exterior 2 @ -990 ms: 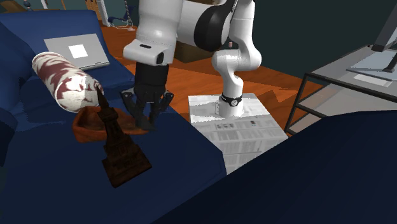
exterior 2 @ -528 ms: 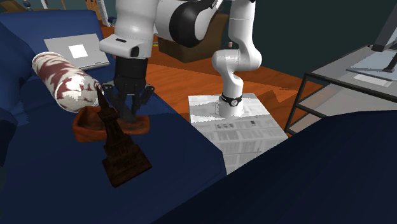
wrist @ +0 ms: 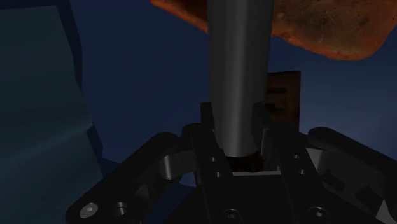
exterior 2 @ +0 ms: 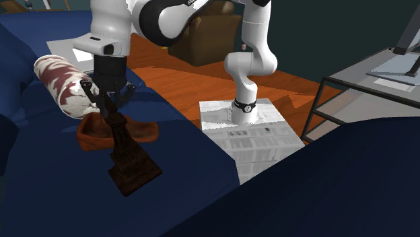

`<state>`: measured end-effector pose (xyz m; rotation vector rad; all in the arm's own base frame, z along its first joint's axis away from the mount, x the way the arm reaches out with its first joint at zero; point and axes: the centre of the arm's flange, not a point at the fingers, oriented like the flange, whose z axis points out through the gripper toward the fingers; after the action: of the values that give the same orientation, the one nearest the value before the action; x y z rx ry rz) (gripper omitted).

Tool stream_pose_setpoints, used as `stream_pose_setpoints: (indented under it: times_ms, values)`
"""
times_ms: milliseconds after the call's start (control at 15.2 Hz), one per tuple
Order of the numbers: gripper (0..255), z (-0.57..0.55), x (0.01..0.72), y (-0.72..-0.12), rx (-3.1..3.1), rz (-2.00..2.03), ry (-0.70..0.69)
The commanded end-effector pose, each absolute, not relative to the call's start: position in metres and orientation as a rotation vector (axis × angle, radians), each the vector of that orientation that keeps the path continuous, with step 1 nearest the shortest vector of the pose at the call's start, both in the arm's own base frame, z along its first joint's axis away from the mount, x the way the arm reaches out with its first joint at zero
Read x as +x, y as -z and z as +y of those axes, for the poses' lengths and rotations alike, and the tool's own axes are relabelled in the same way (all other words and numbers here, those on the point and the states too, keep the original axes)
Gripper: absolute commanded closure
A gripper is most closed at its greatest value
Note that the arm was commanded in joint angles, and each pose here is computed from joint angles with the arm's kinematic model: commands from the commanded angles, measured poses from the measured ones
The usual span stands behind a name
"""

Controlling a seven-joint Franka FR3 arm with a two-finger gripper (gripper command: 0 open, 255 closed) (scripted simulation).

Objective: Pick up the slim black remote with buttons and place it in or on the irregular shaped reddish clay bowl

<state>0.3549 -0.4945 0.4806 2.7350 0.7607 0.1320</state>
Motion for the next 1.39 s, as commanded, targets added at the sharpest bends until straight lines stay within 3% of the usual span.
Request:
stream_pose_setpoints:
  times_ms: [0,924,1320]
  values:
    - [255,-0.517,0.341,-0.480,2.734,0.763,-0.133]
    - [255,-0.533,0.331,-0.415,2.734,0.763,-0.133]
    - [255,-0.533,0.331,-0.415,2.734,0.763,-0.133]
